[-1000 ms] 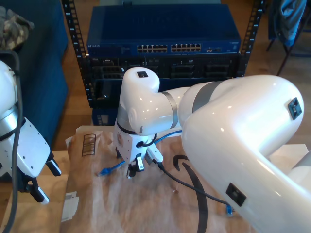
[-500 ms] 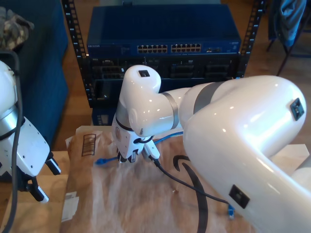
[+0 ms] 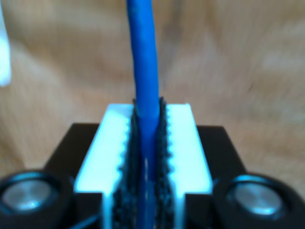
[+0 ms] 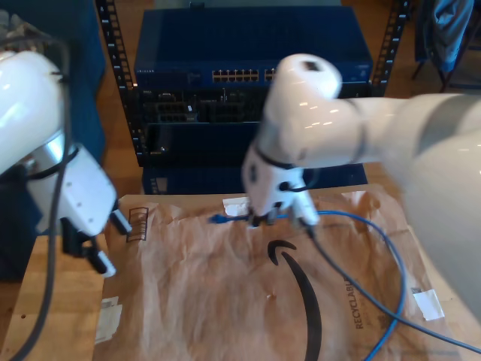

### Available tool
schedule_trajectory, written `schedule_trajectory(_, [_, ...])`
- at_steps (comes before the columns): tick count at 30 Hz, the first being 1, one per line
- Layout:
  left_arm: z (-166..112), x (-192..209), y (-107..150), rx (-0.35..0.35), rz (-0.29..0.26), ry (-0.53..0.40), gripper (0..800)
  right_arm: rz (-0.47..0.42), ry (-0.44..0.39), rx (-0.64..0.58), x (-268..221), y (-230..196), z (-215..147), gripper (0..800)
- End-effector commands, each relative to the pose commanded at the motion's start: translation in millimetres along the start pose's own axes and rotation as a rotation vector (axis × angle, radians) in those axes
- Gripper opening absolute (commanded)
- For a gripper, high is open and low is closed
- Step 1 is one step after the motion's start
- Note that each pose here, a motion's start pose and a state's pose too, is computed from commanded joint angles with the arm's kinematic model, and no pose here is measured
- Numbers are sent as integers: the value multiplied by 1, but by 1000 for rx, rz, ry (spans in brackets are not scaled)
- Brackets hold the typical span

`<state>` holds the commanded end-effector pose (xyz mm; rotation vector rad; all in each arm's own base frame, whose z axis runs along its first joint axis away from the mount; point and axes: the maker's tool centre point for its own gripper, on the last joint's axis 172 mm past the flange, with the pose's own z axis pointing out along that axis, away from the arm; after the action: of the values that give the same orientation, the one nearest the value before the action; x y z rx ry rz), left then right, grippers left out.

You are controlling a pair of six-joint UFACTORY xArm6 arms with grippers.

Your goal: Grab the cable and plug it in

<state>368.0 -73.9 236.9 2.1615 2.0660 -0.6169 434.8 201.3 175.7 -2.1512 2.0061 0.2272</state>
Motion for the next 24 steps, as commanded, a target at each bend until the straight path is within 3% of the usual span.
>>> schedule_trajectory(5, [-14, -50, 11, -37, 69, -12, 800, 69, -58, 26, 8, 15, -26, 2])
schedule_trajectory(10, [-30, -67, 17, -67, 87, -11, 800, 102, -79, 21, 15, 26, -37, 2])
schedule_trajectory(16, [-57, -104, 25, -110, 108, -110, 800, 156, -94, 67, 37, 40, -61, 2])
schedule_trajectory(24, [-48, -124, 25, -90, 152, -109, 800, 263, -172, 133, 58, 42, -125, 2])
